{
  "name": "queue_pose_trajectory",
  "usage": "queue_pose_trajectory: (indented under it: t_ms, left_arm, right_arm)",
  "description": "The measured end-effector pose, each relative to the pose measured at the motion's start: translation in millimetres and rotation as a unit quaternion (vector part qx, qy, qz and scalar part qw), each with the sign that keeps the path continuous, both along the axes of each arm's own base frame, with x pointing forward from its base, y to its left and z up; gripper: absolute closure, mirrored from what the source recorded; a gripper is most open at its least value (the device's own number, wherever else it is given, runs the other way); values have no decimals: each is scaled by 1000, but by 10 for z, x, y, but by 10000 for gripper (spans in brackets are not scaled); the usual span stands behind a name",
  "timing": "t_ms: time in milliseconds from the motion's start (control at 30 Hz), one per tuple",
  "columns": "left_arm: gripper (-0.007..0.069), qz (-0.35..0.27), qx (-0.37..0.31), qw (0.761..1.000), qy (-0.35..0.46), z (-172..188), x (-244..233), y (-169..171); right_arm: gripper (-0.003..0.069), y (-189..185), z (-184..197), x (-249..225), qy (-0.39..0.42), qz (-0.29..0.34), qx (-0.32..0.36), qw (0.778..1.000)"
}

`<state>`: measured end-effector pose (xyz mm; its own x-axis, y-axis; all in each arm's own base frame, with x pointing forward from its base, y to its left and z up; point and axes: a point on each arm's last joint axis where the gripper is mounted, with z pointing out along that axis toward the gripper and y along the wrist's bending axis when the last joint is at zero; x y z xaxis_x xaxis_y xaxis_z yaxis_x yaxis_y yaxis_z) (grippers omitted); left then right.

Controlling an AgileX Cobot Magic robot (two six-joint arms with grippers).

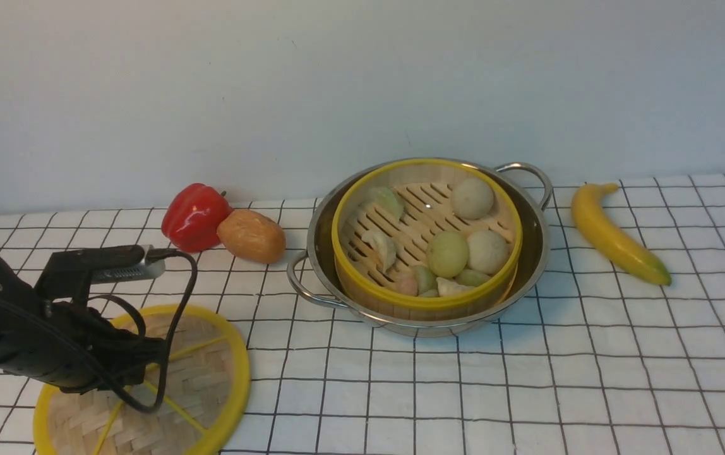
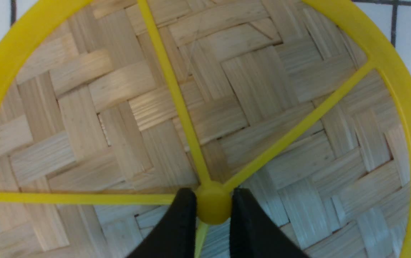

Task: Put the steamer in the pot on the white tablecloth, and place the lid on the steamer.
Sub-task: 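Grasp the bamboo steamer lid lying on the table by its centre knob, then place the yellow bamboo steamer lid onto the steamer in the pot with the left gripper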

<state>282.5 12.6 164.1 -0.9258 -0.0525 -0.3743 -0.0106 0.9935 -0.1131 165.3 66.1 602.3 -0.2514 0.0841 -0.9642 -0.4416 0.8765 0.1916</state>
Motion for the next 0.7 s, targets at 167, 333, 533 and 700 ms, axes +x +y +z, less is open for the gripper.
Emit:
queue_pose_trajectory:
  t_ms: [167,333,533,700]
  left_arm:
    - [519,-16,5,1000,-2,127,94,6]
    - [519,-40,15,999,31,298,153,18]
    - [519,-54,34,998,28,814,329,0]
    - [519,-118,44,991,-54,1286,548,-437]
  right_arm:
    - [220,-49,-265,-101,39,-9,-24,999]
    - [220,-87,-521,-120,75,-24,-49,996]
    - [220,-162,-806,-234,114,-46,-65,990]
    - [220,-199,-825,-347,116,-55,-52,990]
